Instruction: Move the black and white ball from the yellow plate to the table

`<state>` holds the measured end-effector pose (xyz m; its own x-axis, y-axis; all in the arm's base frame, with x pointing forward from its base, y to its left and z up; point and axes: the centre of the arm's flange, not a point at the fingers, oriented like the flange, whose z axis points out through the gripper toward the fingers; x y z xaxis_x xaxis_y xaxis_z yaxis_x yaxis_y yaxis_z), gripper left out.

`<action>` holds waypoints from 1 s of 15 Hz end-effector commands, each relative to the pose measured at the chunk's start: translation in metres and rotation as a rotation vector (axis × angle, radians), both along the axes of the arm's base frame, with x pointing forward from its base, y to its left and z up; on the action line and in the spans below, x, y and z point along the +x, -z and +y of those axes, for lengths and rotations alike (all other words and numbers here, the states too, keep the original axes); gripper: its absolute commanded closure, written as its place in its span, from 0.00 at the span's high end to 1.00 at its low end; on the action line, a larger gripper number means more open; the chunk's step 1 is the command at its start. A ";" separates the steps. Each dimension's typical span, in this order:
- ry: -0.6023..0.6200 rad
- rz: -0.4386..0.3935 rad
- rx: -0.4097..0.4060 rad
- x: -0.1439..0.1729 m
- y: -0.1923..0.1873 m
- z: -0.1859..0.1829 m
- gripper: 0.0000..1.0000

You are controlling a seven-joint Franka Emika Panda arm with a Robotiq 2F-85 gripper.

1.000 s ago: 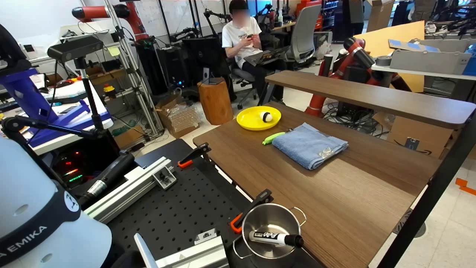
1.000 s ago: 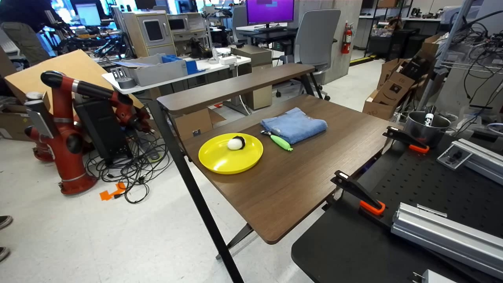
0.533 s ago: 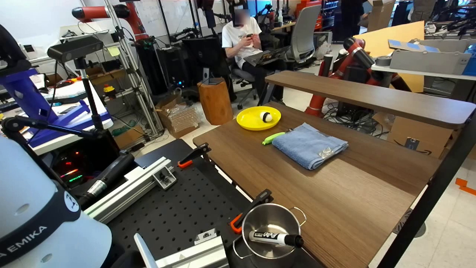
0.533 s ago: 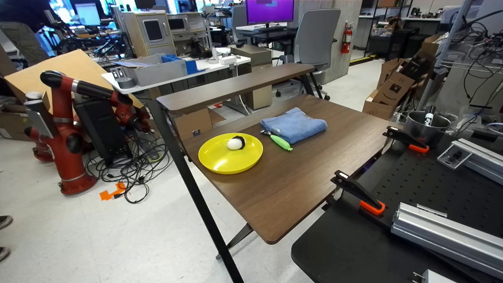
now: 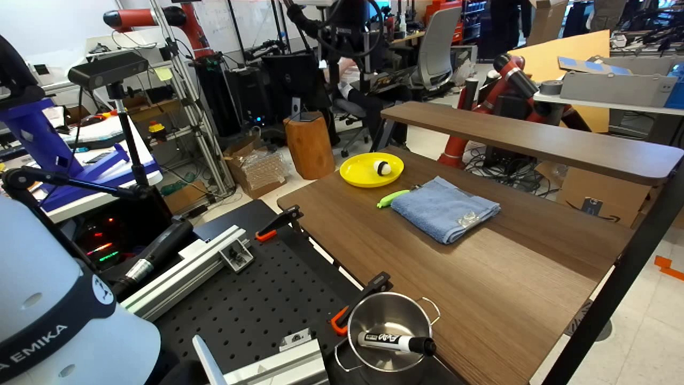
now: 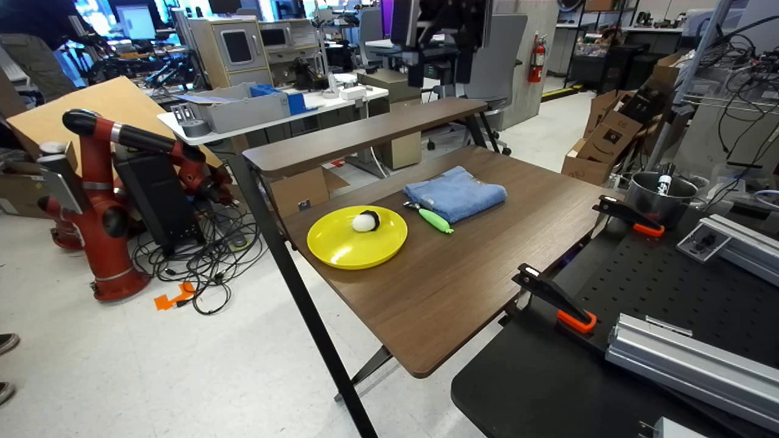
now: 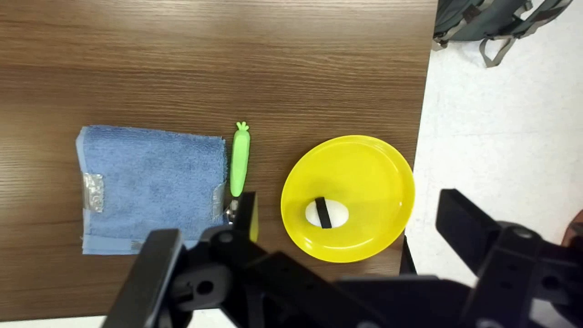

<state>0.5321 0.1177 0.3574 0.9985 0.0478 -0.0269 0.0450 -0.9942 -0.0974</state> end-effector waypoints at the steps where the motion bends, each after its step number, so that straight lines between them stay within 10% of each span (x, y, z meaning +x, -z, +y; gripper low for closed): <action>1: 0.074 0.029 0.029 0.035 0.029 0.012 1.00; 15: 0.069 0.028 -0.029 0.035 0.066 0.016 1.00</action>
